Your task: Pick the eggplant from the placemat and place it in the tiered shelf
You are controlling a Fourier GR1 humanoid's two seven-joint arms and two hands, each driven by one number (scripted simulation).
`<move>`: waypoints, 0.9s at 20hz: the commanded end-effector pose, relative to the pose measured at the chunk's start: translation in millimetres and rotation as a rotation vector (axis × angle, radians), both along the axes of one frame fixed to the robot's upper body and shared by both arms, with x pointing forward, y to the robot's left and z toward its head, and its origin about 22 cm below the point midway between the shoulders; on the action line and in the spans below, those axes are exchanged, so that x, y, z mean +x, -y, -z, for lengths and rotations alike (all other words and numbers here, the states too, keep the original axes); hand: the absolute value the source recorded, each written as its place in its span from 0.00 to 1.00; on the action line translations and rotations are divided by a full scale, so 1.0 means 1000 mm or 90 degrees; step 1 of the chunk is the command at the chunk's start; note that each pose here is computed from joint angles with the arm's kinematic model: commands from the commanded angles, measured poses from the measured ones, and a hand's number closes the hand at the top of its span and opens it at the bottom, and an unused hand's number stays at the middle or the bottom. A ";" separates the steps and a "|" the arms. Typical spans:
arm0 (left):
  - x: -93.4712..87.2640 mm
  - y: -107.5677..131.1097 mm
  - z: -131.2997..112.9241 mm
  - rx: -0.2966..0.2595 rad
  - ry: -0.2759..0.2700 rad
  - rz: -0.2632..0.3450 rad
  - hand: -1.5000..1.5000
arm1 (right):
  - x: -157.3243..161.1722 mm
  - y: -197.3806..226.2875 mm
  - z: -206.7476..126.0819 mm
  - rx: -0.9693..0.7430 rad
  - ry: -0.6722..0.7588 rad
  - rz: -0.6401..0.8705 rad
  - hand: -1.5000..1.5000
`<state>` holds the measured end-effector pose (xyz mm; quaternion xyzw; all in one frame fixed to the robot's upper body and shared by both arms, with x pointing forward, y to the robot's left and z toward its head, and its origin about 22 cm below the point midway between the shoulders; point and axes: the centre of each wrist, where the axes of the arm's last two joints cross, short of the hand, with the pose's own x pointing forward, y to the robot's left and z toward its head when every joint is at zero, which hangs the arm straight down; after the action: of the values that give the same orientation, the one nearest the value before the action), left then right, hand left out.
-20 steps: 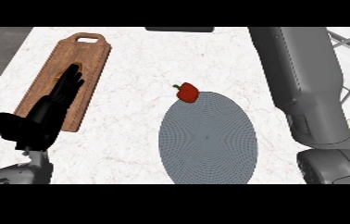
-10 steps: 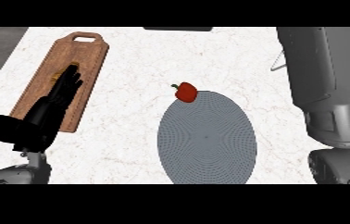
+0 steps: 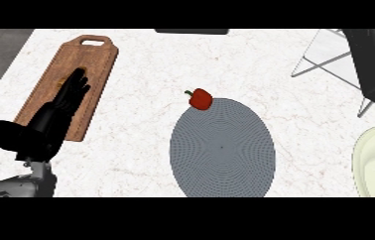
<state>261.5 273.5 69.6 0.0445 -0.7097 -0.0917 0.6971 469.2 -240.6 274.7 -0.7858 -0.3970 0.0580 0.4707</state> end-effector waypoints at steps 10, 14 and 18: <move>-0.008 0.013 0.005 -0.007 0.000 0.009 0.50 | 0.002 0.036 -0.039 -0.013 0.005 -0.098 1.00; 0.007 0.012 0.012 0.002 0.001 0.011 0.50 | 0.005 0.035 -0.040 0.008 -0.108 -0.126 1.00; 0.003 0.013 0.011 -0.007 0.002 0.005 0.50 | 0.011 0.032 0.005 0.027 -0.218 -0.166 1.00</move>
<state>261.1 265.2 59.8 0.0414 -0.7131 -0.0942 0.6935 476.2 -278.8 288.4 -0.7281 -0.4230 0.1884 0.5054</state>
